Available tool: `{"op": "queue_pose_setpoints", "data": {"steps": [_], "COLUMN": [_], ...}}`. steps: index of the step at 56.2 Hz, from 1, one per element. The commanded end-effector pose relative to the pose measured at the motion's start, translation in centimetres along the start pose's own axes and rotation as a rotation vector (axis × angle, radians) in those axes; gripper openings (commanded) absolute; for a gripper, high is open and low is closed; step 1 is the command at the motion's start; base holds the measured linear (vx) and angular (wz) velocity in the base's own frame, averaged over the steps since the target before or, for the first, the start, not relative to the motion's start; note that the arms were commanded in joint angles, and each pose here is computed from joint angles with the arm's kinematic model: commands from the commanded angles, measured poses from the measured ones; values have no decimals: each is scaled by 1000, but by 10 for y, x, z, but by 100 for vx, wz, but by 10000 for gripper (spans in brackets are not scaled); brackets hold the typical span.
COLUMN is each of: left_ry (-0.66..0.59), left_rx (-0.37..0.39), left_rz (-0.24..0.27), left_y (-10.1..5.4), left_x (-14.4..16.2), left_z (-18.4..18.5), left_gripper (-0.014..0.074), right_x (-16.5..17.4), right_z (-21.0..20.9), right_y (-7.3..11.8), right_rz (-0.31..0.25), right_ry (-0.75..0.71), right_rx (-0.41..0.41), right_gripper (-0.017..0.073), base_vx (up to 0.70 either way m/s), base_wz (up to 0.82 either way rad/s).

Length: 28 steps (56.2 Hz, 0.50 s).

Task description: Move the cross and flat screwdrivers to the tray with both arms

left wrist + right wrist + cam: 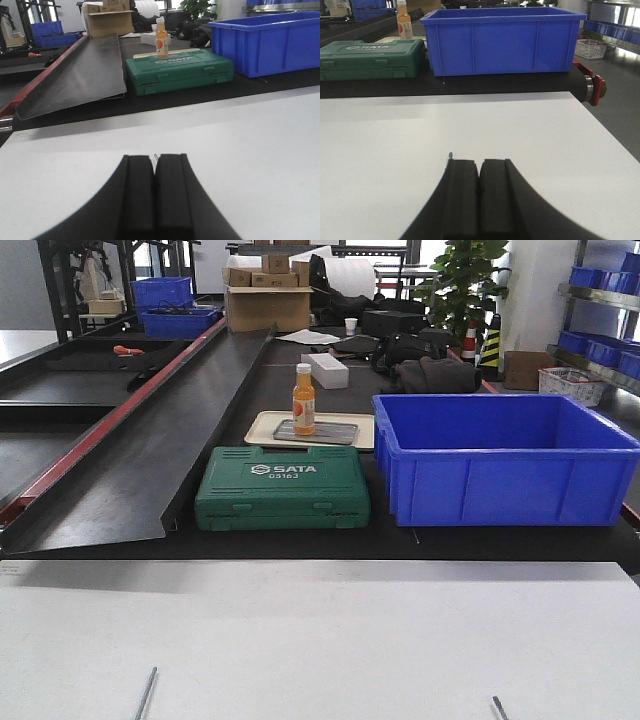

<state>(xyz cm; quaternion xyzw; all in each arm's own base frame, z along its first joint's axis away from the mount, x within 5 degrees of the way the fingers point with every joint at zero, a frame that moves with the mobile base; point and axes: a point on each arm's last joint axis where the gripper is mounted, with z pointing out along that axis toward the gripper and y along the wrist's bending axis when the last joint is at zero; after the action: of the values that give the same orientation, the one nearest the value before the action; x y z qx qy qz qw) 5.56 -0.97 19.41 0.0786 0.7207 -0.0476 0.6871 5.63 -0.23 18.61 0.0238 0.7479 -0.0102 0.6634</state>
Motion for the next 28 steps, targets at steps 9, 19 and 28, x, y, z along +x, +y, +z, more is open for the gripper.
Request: {"op": "queue_pose_setpoints", "data": {"steps": [9,19,28], "left_ry": [-116,-116,-116], "left_rx": [4,4,4], "left_rz": [-7,-7,-7], "left_y": [0,0,0], "left_x": [-16,-16,-16], "left_z": [-3,-3,-3], "left_gripper": [3,3,3], "right_x": [-6,-6,-6], "right_z": [0,0,0], "right_y": [-1,-1,-1], "right_rz": [-8,-8,-8], "right_ry": [-85,-85,-87], "right_rx": [10,10,10], "right_gripper": [-8,-8,-8], "base_vx": [0,0,0], "base_wz": [0,0,0]}}
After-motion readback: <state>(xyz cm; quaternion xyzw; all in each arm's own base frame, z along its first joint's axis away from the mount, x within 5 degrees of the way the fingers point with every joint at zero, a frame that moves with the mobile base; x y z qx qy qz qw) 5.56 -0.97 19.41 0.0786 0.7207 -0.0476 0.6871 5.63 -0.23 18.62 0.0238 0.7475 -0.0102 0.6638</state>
